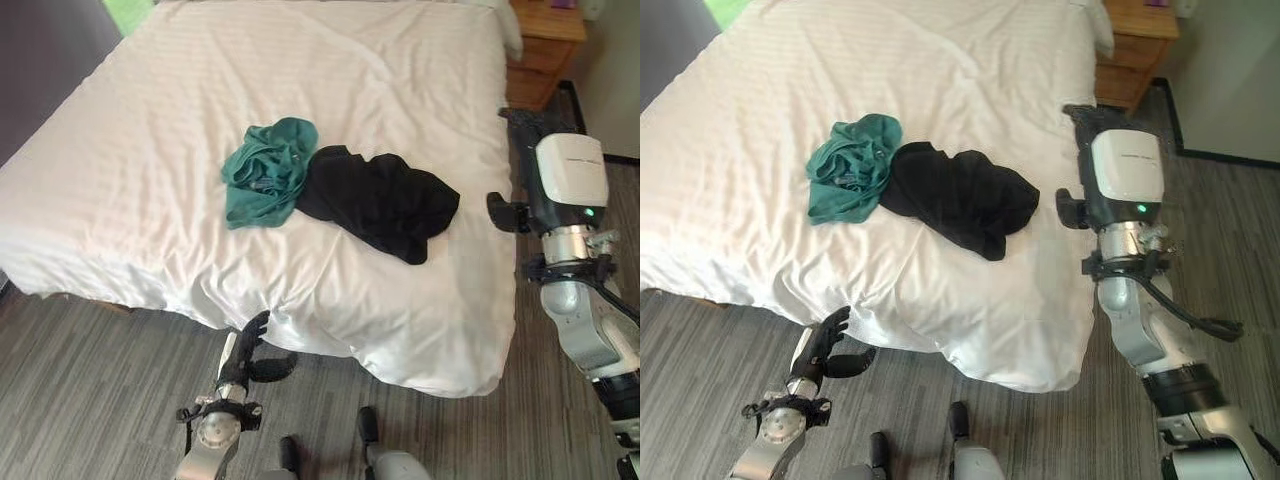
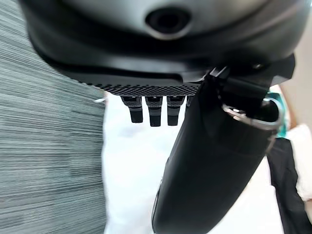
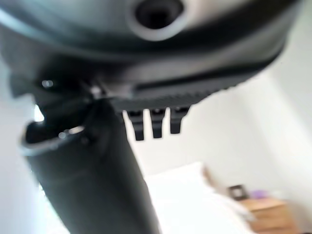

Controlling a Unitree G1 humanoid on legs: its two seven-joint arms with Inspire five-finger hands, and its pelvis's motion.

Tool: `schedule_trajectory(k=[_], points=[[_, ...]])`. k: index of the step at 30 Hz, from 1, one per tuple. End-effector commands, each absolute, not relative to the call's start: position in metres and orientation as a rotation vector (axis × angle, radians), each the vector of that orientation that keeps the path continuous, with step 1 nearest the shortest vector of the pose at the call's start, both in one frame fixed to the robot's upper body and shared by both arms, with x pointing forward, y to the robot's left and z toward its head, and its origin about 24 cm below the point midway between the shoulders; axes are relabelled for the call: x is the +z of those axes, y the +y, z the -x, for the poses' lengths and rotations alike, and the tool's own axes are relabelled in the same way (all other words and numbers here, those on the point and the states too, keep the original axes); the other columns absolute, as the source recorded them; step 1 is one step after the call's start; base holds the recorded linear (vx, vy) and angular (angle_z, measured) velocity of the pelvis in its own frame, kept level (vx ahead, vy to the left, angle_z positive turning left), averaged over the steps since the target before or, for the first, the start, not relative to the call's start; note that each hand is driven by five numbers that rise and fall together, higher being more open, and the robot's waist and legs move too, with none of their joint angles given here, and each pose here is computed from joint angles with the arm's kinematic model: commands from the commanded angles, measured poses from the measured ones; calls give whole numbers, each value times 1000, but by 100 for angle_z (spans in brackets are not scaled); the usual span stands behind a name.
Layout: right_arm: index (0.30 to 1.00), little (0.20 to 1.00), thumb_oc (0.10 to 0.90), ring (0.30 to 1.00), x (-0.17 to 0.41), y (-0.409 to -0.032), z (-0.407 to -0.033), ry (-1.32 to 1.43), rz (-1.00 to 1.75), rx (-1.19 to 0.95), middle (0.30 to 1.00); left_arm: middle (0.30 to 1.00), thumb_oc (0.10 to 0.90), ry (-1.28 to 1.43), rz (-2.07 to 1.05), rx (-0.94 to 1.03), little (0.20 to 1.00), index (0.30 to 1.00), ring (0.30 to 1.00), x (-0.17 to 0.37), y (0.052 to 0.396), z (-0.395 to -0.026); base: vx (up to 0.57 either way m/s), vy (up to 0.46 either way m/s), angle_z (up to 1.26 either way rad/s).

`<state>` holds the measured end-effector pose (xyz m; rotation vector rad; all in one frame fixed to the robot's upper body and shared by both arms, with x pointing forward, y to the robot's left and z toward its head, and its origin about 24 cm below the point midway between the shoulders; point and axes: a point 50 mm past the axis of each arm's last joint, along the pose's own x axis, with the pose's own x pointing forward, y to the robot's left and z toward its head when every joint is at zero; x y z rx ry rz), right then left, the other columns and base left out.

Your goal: Pick up bed clothes into laundry basket.

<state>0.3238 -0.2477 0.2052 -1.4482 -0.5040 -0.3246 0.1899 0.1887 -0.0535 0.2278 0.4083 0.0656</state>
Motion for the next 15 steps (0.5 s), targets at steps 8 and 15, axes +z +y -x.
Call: schedule_trajectory(k=[8, 15], points=[[900, 900, 800, 900, 247, -275, -375, -310, 1549, -387, 900, 900, 800, 584, -398, 223, 900, 900, 900, -84, 251, -167, 67, -45, 20], [900, 900, 800, 900, 268, -302, -379, -230, 1577, -495, 900, 900, 800, 860, -526, 317, 900, 900, 900, -118, 282, -135, 34, -51, 14]])
